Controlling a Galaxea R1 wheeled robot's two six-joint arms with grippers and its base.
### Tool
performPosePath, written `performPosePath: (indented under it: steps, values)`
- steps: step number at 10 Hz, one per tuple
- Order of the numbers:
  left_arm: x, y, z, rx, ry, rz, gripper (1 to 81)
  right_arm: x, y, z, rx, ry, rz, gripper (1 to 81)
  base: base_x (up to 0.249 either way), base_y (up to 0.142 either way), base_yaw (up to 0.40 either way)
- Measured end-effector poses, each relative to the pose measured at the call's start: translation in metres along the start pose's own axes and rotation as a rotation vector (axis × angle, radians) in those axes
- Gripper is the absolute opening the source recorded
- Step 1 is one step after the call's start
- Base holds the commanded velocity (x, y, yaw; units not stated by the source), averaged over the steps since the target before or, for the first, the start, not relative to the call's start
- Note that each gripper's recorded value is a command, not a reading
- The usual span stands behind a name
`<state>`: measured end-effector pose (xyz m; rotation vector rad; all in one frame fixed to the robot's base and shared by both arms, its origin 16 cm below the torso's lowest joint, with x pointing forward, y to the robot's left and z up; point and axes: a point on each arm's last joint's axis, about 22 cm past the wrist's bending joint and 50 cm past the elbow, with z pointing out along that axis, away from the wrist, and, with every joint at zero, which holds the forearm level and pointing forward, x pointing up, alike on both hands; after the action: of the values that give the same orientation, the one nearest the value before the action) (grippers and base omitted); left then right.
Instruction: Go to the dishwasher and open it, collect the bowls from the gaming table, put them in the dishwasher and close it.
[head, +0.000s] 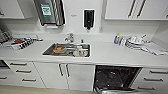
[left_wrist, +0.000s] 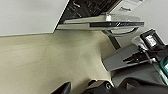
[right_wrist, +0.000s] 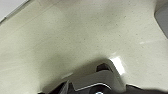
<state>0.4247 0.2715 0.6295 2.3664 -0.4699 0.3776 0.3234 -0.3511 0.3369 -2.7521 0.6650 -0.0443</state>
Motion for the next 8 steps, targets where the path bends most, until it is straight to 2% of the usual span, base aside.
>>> performPosePath:
  steps: [1,2,3,4,5,6,8]
  values:
    - [-0.026,-0.012,0.013,0.012,-0.033,-0.041,81.1,-0.003,0.015,0.0,-0.025,0.003,-0.06,81.1,0.0,0.0,0.0]
    - [-0.049,-0.022,0.027,0.021,-0.05,-0.078,81.1,-0.01,0.023,0.0,-0.032,0.001,-0.131,81.1,0.0,0.0,0.0]
    - [-0.075,-0.039,0.038,0.05,-0.067,-0.115,81.1,-0.025,0.027,0.003,-0.026,-0.01,-0.178,81.1,0.0,0.0,0.0]
    - [-0.101,-0.057,0.047,0.084,-0.082,-0.147,81.1,-0.055,0.035,0.008,-0.029,-0.046,-0.224,81.1,0.0,0.0,0.0]
    - [-0.125,-0.069,0.06,0.108,-0.093,-0.167,81.1,-0.08,0.042,0.01,-0.031,-0.074,-0.249,81.1,0.0,0.0,0.0]
    - [-0.148,-0.076,0.077,0.122,-0.104,-0.179,81.1,-0.093,0.048,0.012,-0.029,-0.079,-0.267,81.1,0.0,0.0,0.0]
    - [-0.197,-0.091,0.106,0.166,-0.126,-0.214,81.1,-0.114,0.057,0.015,-0.012,-0.062,-0.298,81.1,0.0,0.0,0.0]
